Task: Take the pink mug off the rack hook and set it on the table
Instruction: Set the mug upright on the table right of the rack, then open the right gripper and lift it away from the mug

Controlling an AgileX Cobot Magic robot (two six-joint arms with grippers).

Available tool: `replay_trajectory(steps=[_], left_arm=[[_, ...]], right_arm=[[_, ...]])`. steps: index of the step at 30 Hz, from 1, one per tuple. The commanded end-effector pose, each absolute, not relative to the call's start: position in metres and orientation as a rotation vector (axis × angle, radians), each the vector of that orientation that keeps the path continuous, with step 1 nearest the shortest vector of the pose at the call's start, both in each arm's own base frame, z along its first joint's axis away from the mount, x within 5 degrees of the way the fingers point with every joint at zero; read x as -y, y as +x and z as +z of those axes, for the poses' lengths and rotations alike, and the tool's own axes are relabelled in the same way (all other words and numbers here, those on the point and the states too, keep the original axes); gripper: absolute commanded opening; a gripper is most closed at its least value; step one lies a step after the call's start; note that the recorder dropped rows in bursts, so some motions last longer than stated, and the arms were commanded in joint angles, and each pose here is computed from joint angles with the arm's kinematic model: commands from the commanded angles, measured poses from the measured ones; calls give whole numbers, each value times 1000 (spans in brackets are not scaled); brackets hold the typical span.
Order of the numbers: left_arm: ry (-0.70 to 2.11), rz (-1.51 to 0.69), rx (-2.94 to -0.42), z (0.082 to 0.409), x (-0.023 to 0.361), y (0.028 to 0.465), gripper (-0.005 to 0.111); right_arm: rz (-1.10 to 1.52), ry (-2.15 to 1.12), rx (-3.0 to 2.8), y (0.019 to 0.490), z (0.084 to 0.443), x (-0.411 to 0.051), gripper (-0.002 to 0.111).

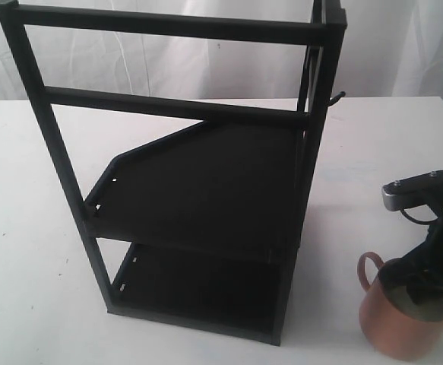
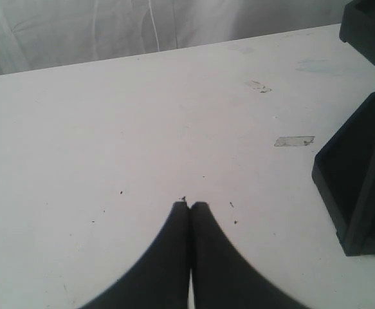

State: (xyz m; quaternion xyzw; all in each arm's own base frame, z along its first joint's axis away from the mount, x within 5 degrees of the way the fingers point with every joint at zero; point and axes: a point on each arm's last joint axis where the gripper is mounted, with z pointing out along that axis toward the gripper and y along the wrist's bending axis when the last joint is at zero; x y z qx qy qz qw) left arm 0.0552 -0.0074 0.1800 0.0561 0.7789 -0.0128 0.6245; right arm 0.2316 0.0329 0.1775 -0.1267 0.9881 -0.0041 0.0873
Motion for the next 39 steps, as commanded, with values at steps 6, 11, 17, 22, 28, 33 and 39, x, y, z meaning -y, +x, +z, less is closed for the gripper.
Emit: replay_trajectory(steps=[6,11,17,22,28,33,39], left_arm=[[119,-35,-1786,179,7,55,0],[119,-35,-1786,179,7,55,0],[119,-35,-1786,179,7,55,0],[119,-35,-1786,179,7,55,0],[119,-35,-1786,179,7,55,0],[119,-35,-1786,179,7,55,0],[119,-35,-1786,179,7,55,0]], right_arm=[[-13,-363,-2861,228,199,-31,35],[15,-333,-2809,221,213,-31,35],[43,-329,-2765,209,230,-32,35],[67,-327,-2676,197,250,-31,35],[75,-307,-2519,180,277,-29,35],[129,-262,-2346,156,304,-29,18],[232,-257,-2028,105,344,-29,0]])
